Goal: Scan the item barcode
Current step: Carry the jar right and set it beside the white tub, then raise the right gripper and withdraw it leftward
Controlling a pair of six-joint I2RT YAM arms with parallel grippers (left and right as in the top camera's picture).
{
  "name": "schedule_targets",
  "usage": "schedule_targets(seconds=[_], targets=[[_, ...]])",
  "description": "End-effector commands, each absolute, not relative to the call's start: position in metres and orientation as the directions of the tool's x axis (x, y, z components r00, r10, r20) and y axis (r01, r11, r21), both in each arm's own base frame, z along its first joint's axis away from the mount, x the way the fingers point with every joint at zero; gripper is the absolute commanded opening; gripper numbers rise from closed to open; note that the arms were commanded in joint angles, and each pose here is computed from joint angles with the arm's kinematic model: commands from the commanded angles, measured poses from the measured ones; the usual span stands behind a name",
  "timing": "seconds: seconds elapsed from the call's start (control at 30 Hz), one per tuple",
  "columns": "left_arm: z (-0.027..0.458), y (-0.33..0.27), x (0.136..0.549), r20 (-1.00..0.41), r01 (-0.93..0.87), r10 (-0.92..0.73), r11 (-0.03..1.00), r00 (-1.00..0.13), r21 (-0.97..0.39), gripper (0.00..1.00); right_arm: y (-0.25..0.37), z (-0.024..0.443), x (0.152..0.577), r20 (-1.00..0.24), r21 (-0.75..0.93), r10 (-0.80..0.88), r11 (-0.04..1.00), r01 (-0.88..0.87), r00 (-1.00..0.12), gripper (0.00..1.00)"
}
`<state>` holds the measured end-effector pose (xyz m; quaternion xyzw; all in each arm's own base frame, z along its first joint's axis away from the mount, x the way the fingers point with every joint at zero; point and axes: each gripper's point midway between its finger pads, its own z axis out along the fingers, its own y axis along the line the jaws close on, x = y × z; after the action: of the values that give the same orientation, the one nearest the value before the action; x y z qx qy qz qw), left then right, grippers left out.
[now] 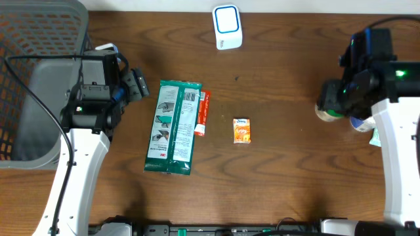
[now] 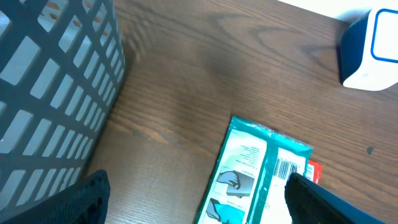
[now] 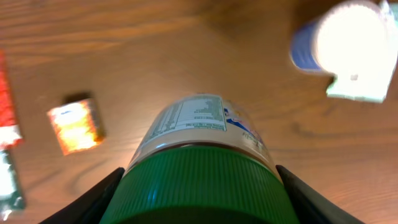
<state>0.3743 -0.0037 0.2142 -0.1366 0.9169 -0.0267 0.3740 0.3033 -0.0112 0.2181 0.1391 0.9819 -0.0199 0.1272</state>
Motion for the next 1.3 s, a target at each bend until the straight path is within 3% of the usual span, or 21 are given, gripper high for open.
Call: schedule_targets(seconds=[0.0, 0.13, 0.43, 0.6, 0.83, 1.03, 1.1, 1.2, 1.27], targets=[[0.216, -0.001, 0.374, -0.685, -0.244, -0.277, 0.958, -0.674, -0.148, 0.86, -0.05, 0.19, 0.291, -0.26, -0.107, 0.47, 0.854, 0.509, -0.844, 0.01], [0.216, -0.001, 0.374, -0.685, -0.244, -0.277, 0.958, -0.674, -0.148, 0.86, -0.08, 0.147, 0.28, -0.265, -0.134, 0.634, 0.722, 0.679, -0.726, 0.01], [0.216, -0.001, 0.374, -0.685, -0.244, -0.277, 0.958, -0.674, -0.148, 0.86, -0.129, 0.087, 0.248, -0.259, -0.12, 0.826, 0.487, 0.865, -0.5, 0.01], [0.216, -0.001, 0.374, -0.685, -0.244, -0.277, 0.958, -0.674, -0.148, 0.86, -0.145, 0.069, 0.241, -0.28, -0.102, 0.853, 0.43, 0.897, -0.441, 0.02], [0.216, -0.001, 0.374, -0.685, -0.244, -0.277, 0.958, -0.674, -0.148, 0.86, -0.159, 0.055, 0.241, -0.318, -0.066, 0.865, 0.389, 0.919, -0.389, 0.16], [0.216, -0.001, 0.374, -0.685, -0.244, -0.277, 0.958, -0.674, -0.148, 0.86, -0.164, 0.049, 0.247, -0.351, -0.033, 0.862, 0.378, 0.925, -0.365, 0.23], [0.216, -0.001, 0.374, -0.685, -0.244, -0.277, 0.958, -0.674, -0.148, 0.86, -0.164, 0.049, 0.247, -0.35, -0.034, 0.862, 0.378, 0.925, -0.366, 0.35], [0.216, -0.001, 0.374, -0.685, -0.244, -0.277, 0.958, -0.674, -0.148, 0.86, -0.164, 0.049, 0.247, -0.35, -0.04, 0.855, 0.394, 0.918, -0.382, 0.75], [0.216, -0.001, 0.374, -0.685, -0.244, -0.277, 0.958, -0.674, -0.148, 0.86, -0.164, 0.049, 0.247, -0.348, -0.053, 0.841, 0.424, 0.904, -0.415, 0.8]])
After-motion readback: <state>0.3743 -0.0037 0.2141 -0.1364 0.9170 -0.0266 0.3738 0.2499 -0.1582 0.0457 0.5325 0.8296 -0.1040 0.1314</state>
